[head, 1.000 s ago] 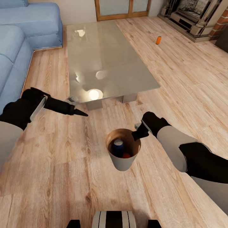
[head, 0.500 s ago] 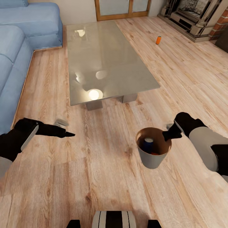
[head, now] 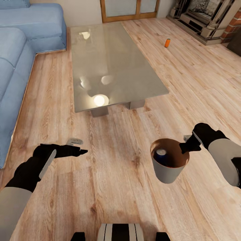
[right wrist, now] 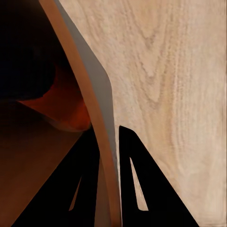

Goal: Put the three can of soda from the living room inside the tash can in the kitchen.

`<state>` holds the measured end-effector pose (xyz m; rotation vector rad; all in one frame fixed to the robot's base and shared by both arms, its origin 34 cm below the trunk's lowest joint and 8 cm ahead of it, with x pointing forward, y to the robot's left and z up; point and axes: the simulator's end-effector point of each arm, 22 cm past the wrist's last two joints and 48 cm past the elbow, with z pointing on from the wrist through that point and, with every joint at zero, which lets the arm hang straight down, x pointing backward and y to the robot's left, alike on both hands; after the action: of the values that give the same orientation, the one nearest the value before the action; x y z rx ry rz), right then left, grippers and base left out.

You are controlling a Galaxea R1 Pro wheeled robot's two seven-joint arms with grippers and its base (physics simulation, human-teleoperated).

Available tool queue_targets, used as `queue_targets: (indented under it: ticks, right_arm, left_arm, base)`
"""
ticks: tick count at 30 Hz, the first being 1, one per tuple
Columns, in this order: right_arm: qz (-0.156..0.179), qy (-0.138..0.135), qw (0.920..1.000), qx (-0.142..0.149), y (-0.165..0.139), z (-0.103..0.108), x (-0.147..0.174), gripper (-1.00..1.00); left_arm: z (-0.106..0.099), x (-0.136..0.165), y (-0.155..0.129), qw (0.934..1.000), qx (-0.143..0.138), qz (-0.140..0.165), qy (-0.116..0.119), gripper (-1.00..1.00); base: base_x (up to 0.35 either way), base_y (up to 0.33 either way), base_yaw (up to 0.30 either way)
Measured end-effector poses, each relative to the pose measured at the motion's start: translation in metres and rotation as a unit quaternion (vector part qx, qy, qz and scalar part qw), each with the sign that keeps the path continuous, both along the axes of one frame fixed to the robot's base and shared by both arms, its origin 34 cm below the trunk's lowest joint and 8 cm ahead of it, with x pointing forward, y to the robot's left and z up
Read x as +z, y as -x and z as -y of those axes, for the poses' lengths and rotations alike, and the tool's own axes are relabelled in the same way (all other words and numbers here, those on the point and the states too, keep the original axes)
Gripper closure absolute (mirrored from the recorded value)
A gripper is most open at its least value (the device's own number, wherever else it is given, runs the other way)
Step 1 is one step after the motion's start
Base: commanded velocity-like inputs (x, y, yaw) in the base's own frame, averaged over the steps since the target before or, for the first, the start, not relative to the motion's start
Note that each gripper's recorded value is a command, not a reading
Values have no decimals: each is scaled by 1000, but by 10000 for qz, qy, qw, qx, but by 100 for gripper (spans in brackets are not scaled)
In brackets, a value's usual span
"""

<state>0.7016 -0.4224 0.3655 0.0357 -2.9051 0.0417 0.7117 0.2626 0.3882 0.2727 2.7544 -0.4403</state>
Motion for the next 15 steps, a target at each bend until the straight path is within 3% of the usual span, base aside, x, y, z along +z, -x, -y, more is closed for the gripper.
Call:
queue_targets:
  ticks: [3, 9, 15]
  right_arm:
    - [-65, 134, 9998, 128, 5, 7, 4, 100]
    - [-145, -59, 9999, -33, 15, -5, 8, 100]
    - [-259, -112, 9996, -99, 31, -10, 9, 100]
  left_arm:
    - [13, 4, 0, 10000, 27, -34, -3, -100]
    - [14, 9, 16, 9984, 133, -543, -128, -100]
    - [9, 17, 19, 9972, 188, -671, -261, -100]
  base:
    - [0, 0, 0]
    - [0, 0, 0]
    - [0, 0, 0]
